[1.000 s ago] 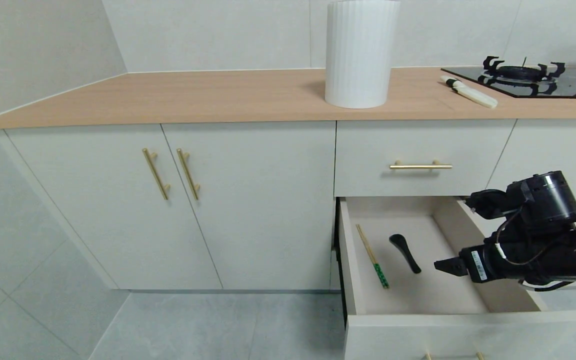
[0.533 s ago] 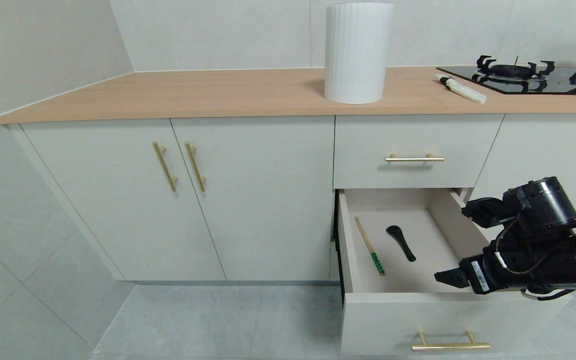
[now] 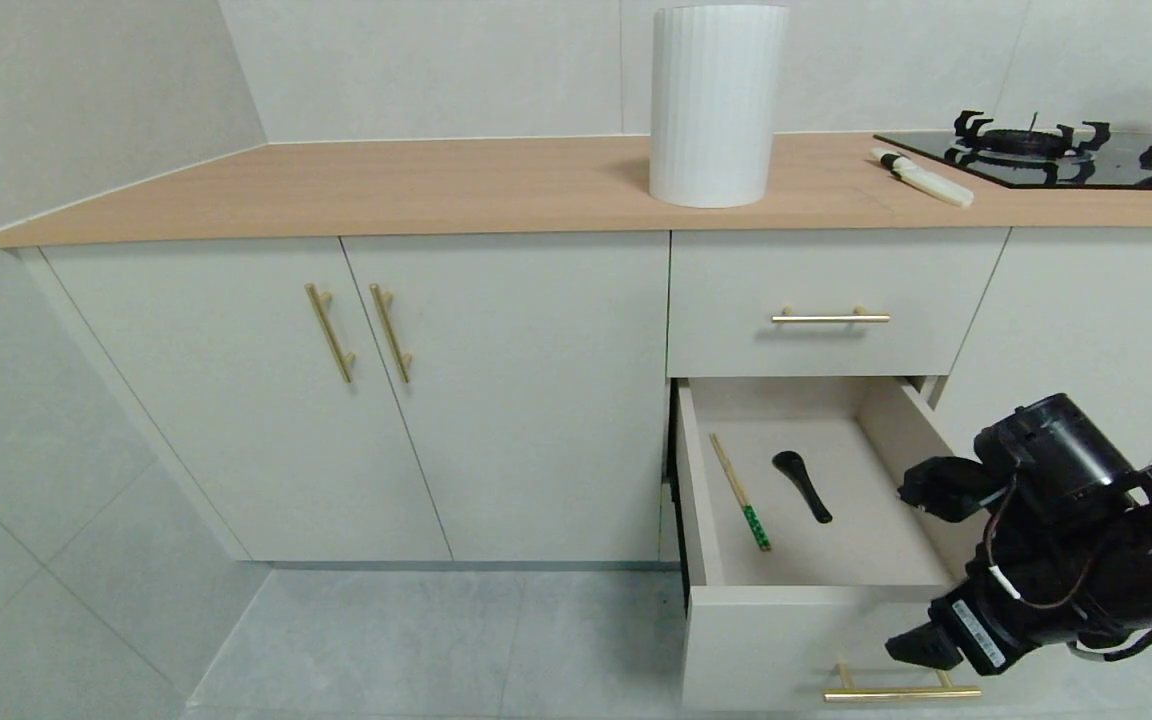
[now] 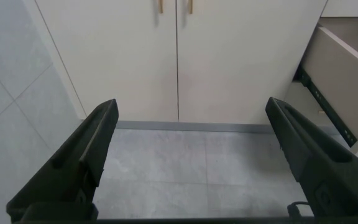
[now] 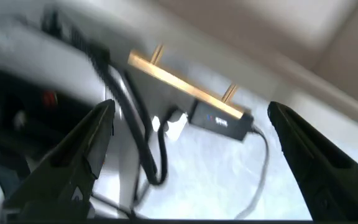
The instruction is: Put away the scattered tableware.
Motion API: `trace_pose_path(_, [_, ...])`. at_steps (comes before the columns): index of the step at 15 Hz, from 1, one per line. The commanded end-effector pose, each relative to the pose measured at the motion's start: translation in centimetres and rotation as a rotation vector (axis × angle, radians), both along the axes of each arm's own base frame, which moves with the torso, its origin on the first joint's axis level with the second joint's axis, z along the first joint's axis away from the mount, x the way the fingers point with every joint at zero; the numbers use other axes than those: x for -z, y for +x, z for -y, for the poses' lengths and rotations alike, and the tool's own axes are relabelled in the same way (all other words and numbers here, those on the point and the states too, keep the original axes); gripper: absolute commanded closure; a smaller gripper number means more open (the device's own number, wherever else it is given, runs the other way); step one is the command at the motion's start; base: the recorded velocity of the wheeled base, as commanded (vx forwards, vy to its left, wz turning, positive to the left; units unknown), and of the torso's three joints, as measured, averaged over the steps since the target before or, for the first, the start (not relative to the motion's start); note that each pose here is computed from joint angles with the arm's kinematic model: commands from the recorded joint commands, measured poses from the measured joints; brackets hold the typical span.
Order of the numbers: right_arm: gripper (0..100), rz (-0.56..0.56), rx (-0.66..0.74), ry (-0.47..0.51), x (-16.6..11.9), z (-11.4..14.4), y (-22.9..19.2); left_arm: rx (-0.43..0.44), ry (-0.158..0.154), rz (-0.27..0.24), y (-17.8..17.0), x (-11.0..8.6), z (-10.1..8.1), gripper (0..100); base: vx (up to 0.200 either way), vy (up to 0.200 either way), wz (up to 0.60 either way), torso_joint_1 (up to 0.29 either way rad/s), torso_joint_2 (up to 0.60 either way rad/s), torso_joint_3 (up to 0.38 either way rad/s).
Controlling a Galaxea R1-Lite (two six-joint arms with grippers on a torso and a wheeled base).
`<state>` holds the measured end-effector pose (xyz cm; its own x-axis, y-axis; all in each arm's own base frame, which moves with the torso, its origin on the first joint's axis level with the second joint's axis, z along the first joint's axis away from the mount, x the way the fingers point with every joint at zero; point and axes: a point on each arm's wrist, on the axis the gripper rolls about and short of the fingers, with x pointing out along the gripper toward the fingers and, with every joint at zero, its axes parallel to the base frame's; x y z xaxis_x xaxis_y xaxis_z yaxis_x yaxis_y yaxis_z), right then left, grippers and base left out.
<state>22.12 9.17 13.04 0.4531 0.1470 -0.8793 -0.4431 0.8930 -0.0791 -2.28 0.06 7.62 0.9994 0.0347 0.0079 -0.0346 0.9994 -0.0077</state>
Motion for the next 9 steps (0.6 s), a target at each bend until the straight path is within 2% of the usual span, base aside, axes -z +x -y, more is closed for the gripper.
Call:
trace_pose_path(1, [0, -0.023, -0.034, -0.021, 0.2, -0.3, -0.5, -0.001, 0.000, 0.000, 0.0, 0.0, 0.0, 0, 0.000, 0.000, 0.00, 0.000, 0.00, 0.000])
trace_pose_path(4, [0, -0.100, -0.092, -0.074, 0.8, -0.4, -1.2, -0.001, 0.000, 0.000, 0.0, 0.0, 0.0, 0, 0.000, 0.000, 0.00, 0.000, 0.00, 0.000])
trace_pose_path(9, [0, -0.186, -0.069, -0.148, 3.0, -1.1, 0.3, -0.001, 0.000, 0.000, 0.0, 0.0, 0.0, 0, 0.000, 0.000, 0.00, 0.000, 0.00, 0.000])
